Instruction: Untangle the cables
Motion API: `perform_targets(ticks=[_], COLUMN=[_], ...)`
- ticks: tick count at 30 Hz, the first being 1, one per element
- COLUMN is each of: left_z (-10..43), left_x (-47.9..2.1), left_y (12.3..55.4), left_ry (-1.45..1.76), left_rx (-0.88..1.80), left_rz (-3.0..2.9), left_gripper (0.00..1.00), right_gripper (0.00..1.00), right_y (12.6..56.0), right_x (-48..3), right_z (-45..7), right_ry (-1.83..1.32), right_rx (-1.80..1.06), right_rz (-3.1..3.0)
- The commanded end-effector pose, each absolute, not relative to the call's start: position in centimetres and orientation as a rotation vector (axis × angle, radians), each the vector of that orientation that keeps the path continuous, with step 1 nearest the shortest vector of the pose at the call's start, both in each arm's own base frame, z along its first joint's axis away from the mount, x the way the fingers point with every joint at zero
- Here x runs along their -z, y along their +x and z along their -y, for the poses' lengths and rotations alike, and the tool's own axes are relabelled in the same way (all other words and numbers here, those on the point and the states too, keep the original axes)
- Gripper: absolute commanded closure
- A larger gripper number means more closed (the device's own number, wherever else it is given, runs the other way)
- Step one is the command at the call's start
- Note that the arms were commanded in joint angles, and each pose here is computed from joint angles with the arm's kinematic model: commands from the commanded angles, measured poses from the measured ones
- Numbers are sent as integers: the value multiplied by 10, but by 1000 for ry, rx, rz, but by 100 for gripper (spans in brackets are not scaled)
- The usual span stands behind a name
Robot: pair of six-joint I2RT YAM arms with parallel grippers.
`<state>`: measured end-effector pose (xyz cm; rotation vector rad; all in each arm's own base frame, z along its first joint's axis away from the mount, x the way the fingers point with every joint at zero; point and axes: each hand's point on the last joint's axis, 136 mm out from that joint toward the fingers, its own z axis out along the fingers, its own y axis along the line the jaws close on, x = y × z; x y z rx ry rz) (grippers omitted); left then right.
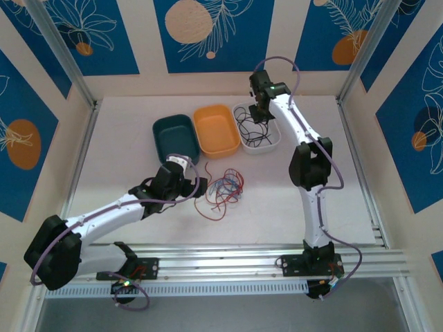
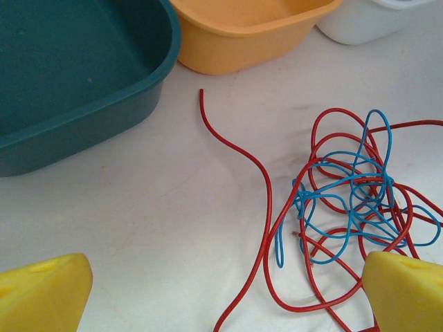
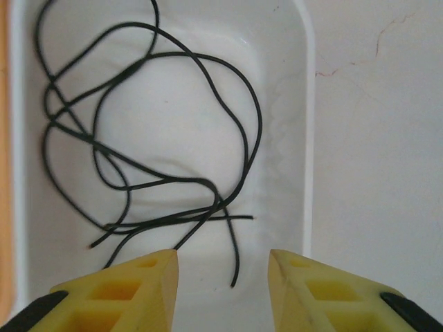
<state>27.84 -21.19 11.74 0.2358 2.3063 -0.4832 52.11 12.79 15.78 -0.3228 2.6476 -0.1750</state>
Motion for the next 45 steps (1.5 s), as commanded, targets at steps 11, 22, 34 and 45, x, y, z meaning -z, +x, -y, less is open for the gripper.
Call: perform_targets(ticks=[11, 22, 34, 45], left_z=[219, 222, 227, 223], left_x=[-127, -123, -124, -124], left_y=[281, 281, 284, 287], left_ry=[208, 208, 206, 184], left_rx=[535, 544, 573, 535], left_rz=[-2286, -2307, -2293, -2307], left_gripper=[0, 0, 0, 0], right_gripper=[86, 91, 93, 66], right_y=[503, 537, 549, 494], right_x=[-124, -92, -114, -193], right_z=[-164, -135, -114, -137], right_ry=[-149, 1, 128, 103], right_rx=[-312, -153, -117, -250], right_rz=[-2767, -2791, -2729, -2628])
